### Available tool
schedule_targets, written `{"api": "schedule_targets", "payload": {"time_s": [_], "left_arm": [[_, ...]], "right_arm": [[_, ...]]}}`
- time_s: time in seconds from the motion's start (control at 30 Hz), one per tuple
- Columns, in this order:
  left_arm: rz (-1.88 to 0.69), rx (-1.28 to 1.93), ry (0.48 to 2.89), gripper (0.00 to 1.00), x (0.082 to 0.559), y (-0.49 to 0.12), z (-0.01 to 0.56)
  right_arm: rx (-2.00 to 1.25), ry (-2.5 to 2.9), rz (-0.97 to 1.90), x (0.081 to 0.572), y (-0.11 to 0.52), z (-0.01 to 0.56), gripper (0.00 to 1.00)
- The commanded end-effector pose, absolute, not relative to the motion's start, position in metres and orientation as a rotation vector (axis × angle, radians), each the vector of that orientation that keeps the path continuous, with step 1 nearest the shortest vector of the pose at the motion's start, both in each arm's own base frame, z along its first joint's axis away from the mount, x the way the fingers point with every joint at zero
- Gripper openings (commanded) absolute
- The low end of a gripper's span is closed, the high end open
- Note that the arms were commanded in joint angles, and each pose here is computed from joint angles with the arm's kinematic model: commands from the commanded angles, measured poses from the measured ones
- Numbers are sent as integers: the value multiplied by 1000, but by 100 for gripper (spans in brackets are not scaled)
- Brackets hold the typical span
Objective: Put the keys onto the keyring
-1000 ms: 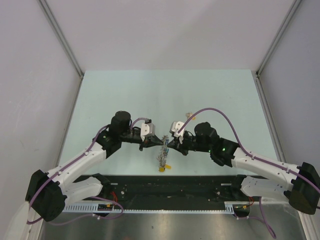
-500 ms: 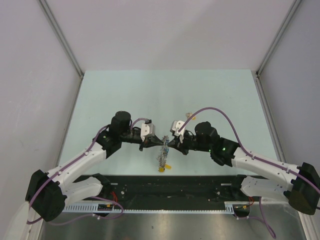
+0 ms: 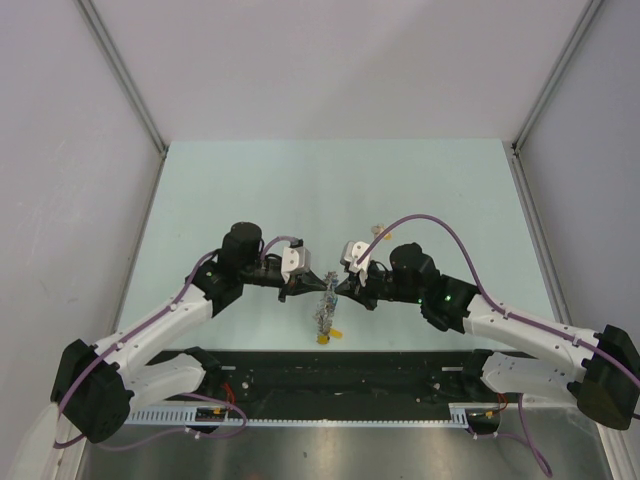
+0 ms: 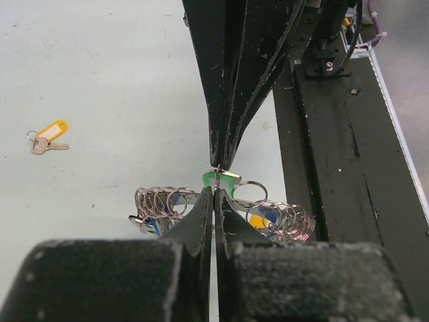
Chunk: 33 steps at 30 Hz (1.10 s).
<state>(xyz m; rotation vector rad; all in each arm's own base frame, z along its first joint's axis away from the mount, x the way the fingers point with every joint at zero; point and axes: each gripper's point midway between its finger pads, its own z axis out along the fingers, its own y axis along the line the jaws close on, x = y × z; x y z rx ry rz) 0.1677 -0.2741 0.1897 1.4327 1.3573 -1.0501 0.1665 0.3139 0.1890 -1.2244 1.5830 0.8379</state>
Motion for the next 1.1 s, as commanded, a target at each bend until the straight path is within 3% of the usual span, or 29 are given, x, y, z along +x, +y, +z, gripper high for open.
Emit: {"api": "schedule_targets", "payload": {"time_s": [0.0,1.07], "left_arm": [[-1031,1451,1257,0,168,-279,208],[-1044,1459,1256,0,166,-280,207]], "right_arm": [[-1219,1546,863,165,317,202,0],[-1217,1545,876,164,318,202,0]]}}
